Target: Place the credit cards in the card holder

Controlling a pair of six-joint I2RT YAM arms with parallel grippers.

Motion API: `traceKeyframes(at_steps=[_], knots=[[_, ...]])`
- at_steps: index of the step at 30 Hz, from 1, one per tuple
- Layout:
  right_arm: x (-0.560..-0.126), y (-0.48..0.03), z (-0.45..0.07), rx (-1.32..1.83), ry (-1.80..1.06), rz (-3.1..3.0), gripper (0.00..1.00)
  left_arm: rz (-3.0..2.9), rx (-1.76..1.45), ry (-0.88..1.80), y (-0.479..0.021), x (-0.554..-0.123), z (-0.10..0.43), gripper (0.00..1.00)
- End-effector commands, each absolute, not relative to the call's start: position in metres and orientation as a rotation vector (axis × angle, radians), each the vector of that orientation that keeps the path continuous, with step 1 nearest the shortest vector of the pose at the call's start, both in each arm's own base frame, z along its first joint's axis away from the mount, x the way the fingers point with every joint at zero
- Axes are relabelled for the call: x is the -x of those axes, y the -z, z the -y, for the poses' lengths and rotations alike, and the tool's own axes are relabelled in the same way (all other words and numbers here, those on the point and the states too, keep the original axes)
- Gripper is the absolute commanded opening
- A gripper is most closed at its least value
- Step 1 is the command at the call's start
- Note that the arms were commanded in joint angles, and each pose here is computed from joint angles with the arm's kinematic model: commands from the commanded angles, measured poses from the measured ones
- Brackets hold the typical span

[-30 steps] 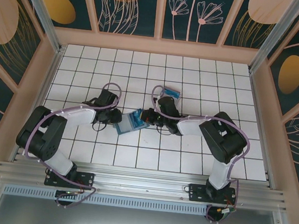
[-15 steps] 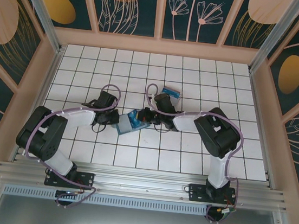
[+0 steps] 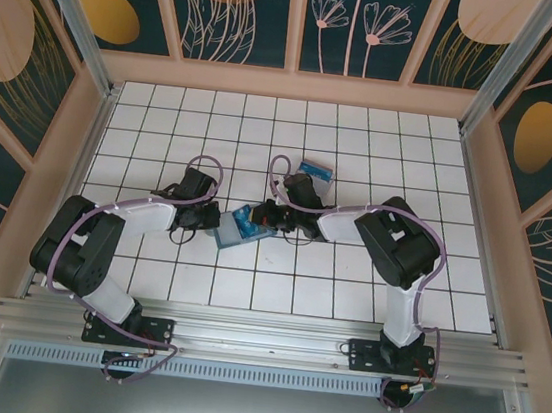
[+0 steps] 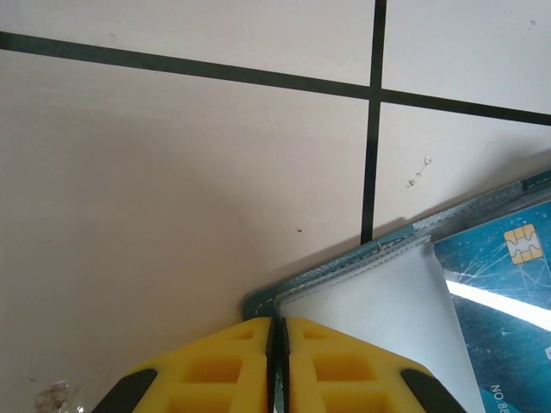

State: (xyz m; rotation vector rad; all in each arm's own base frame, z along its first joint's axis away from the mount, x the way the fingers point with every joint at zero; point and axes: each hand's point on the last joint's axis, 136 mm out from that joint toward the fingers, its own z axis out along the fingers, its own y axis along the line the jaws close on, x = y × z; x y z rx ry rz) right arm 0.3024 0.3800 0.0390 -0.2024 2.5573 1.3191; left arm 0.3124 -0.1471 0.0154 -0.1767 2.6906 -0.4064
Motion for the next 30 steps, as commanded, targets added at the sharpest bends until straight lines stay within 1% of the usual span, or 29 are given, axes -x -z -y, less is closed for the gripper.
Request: traceKeyframes(at_steps=[1, 6, 11, 21, 26, 30], knots=[[-0.297, -0.027, -0.386, 0.174, -1.311, -2.595, 0.06, -2.755, 0.171, 0.453, 0.0, -0.298, 0.152, 0.14], [-0.301, -0.028, -0.394, 0.173, -1.286, -2.571, 0.06, -2.749, 0.17, 0.469, -0.002, -0.298, 0.154, 0.14], [-0.292, -0.024, -0.406, 0.211, -1.275, -2.586, 0.06, -2.749, 0.17, 0.473, -0.002, -0.297, 0.154, 0.14], [-0.271, -0.003, -0.403, 0.327, -1.027, -2.656, 0.07, -2.739, 0.177, 0.495, -0.004, -0.296, 0.155, 0.14], [-0.271, -0.001, -0.405, 0.41, -0.882, -2.657, 0.12, -2.74, 0.18, 0.498, -0.003, -0.294, 0.155, 0.14], [-0.272, -0.007, -0.403, 0.453, -0.829, -2.645, 0.26, -2.738, 0.179, 0.499, -0.004, -0.294, 0.155, 0.14]])
